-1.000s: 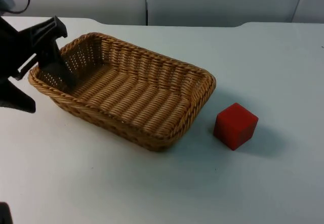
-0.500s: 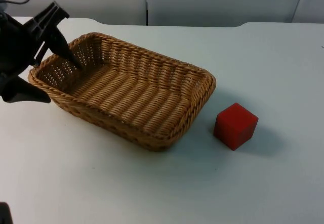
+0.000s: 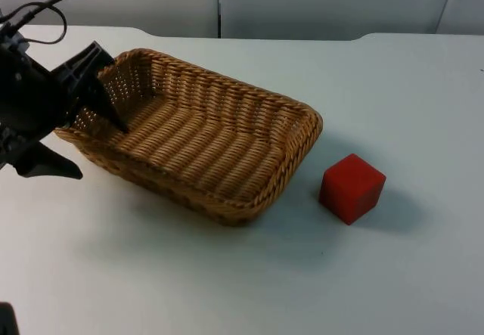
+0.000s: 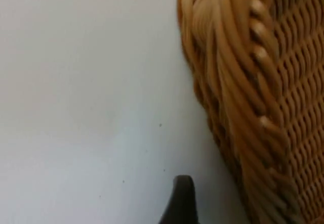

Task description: Pick up the basket with the left hand and place the cube into the basket with the right hand.

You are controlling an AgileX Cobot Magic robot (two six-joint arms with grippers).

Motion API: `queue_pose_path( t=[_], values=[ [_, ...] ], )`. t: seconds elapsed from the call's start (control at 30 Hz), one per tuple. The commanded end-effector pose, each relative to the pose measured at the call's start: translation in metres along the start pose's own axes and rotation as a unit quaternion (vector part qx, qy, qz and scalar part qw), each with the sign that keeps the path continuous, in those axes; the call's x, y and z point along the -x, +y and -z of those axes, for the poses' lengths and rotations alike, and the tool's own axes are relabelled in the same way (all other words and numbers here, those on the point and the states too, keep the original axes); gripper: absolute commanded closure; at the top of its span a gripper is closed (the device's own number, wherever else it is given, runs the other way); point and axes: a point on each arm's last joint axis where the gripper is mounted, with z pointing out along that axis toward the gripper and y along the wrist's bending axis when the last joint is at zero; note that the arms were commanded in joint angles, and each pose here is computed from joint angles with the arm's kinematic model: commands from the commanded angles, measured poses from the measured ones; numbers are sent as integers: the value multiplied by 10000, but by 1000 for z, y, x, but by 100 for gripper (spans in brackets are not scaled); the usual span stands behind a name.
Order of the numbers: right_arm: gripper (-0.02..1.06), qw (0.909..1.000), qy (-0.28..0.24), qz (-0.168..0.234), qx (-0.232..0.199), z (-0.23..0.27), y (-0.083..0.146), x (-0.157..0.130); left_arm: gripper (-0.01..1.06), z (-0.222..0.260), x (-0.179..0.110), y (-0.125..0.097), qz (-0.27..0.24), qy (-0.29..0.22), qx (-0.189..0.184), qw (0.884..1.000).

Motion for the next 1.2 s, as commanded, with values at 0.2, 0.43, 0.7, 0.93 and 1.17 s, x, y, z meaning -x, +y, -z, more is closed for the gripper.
queue_pose_path(
  t=[0.2, 0.43, 0.7, 0.93, 1.17],
  values=[
    [101, 10000, -20, 17, -44, -1, 0, -1, 68, -19, 14, -8, -104, 52, -71, 9999],
    [101, 10000, -20, 17, -44, -1, 0, -1, 105, -19, 19, -12, 151, -117, -217, 9996],
    [101, 10000, -20, 17, -44, -1, 0, -1, 105, -5, 36, -38, -90, -243, -641, 9976],
    [101, 10000, -20, 17, -44, -1, 0, -1, 105, 4, 44, -56, -122, -213, -923, 9954],
    [101, 10000, -20, 17, -44, -1, 0, -1, 105, 12, 44, -68, -90, -33, -1164, 9932]
  ],
)
